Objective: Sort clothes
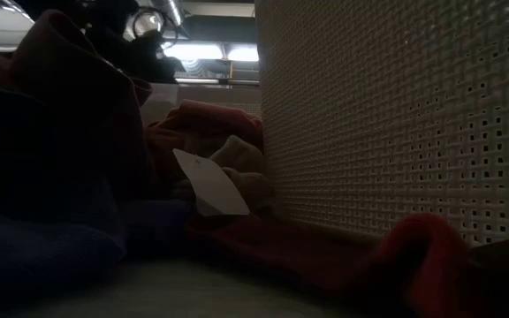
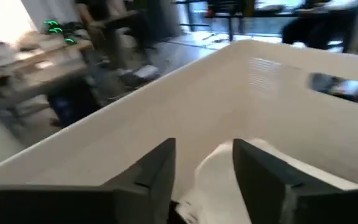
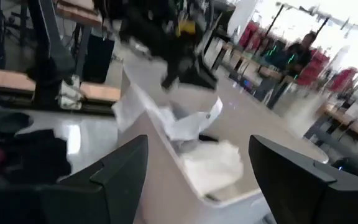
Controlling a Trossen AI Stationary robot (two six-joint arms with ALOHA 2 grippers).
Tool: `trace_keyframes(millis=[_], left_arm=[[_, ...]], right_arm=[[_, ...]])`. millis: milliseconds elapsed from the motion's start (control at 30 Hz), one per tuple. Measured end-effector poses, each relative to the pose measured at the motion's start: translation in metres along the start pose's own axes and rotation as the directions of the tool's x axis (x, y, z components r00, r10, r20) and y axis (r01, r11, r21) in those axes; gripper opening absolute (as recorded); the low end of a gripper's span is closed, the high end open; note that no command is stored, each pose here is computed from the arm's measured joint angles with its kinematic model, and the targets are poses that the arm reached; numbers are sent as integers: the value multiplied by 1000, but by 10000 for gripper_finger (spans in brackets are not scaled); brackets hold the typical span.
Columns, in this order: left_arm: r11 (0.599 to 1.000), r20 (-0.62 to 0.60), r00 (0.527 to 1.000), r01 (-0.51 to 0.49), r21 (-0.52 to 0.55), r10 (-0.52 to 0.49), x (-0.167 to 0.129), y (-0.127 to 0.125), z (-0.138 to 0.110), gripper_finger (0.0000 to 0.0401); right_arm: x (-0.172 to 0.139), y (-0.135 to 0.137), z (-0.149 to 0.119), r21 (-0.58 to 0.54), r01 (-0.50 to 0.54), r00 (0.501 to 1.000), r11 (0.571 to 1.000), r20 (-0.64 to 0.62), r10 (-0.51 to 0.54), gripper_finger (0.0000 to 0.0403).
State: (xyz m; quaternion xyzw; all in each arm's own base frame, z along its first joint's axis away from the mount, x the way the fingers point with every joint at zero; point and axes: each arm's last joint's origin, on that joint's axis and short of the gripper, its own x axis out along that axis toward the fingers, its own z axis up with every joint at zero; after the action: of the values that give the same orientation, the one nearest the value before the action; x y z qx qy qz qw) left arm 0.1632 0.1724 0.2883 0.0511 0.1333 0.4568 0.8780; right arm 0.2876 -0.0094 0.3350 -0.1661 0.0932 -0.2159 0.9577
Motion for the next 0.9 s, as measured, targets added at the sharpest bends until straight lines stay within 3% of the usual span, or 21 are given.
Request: trace_keyframes(millis=[133,300,467,567,633,700,900], left_arm=[[983,84,981,180,-45,-176,-27,-4,15,184],[968,116,964,247,-53,-240,-58,-7,22,197],[933,-10,939,340,-114,-343,-85,-15,11,198],[854,-34,860,500,-144,-509,-96,-30,-3,198],[811,-55,821,547,-207,-568,-100,-39,-13,198],[796,-105,801,553,-247,-589,-104,-46,-25,196],[834,-171,834,464,-298,-525,-112,-57,-45,186]], right_arm=[[1,2,-6,21,-19,998,1000,-56,20,280],[-1,9,-10,27,-47,994,999,-95,50,280],[-9,24,-6,15,-96,992,995,-81,97,280],[-16,34,-3,7,-137,988,991,-68,137,280],[-20,41,-1,4,-160,985,987,-65,160,280],[-24,46,0,12,-176,982,984,-66,177,280],[-34,59,-3,41,-212,971,976,-106,216,280]])
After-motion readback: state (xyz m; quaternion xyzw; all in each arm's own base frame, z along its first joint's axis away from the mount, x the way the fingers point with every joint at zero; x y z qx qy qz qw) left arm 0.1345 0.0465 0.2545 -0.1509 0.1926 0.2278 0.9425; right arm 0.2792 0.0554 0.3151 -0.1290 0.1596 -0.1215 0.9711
